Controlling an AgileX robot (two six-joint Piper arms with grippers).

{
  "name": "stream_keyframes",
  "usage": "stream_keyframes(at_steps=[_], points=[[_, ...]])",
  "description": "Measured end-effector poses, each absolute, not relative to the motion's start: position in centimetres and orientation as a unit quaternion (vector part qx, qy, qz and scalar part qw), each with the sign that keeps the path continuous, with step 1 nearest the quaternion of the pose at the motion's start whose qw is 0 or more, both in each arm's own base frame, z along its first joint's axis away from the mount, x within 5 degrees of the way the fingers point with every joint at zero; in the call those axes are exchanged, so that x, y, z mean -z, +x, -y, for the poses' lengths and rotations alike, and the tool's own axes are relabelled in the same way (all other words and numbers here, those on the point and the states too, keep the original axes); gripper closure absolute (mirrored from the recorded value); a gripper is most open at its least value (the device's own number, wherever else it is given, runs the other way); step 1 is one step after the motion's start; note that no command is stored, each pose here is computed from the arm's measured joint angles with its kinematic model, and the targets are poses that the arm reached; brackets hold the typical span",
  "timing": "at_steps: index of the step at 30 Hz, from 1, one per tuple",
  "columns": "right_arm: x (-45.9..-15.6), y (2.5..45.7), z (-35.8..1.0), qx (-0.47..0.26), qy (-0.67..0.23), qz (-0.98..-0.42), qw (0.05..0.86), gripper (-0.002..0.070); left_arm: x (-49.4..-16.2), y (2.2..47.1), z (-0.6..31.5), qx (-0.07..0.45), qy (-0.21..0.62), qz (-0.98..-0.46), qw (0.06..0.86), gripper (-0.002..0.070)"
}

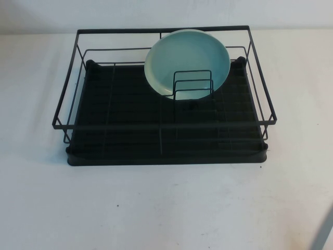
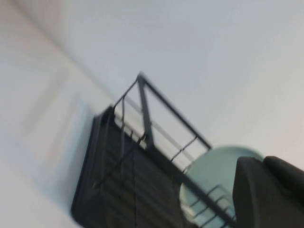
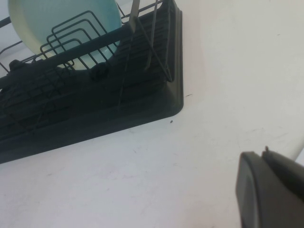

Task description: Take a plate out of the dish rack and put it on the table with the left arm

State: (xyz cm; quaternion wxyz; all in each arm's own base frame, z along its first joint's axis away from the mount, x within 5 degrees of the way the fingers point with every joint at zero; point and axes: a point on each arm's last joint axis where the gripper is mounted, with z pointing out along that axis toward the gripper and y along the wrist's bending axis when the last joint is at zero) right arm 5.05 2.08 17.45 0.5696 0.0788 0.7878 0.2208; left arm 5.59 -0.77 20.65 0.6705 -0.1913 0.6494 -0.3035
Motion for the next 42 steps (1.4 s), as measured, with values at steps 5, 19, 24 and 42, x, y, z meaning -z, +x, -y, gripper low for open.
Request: stream_keyframes(at_steps=[5, 19, 24, 42], points=[[-17.5, 5.1, -2.1, -0.221, 0.079, -0.788, 0.57, 0.0694, -21.7, 5.5, 0.9, 0.297, -0.175, -0.658, 0.67, 0.0679], [-17.5, 5.1, -2.1, -0.221, 0.079, -0.788, 0.57, 0.0694, -38.2, 13.4, 2.9, 0.016, 0.195, -0.833, 0.517, 0.0679], [-17.5, 5.1, -2.1, -0.221, 0.079, -0.788, 0.57, 0.0694, -44.0, 19.7, 4.6, 0.004, 0.312, -0.816, 0.486, 0.0679], [-17.5, 5.1, -2.1, -0.221, 0.079, -0.788, 0.57, 0.0694, -43.3, 37.4, 12.8, 0.13, 0.497, -0.693, 0.505, 0.0627]])
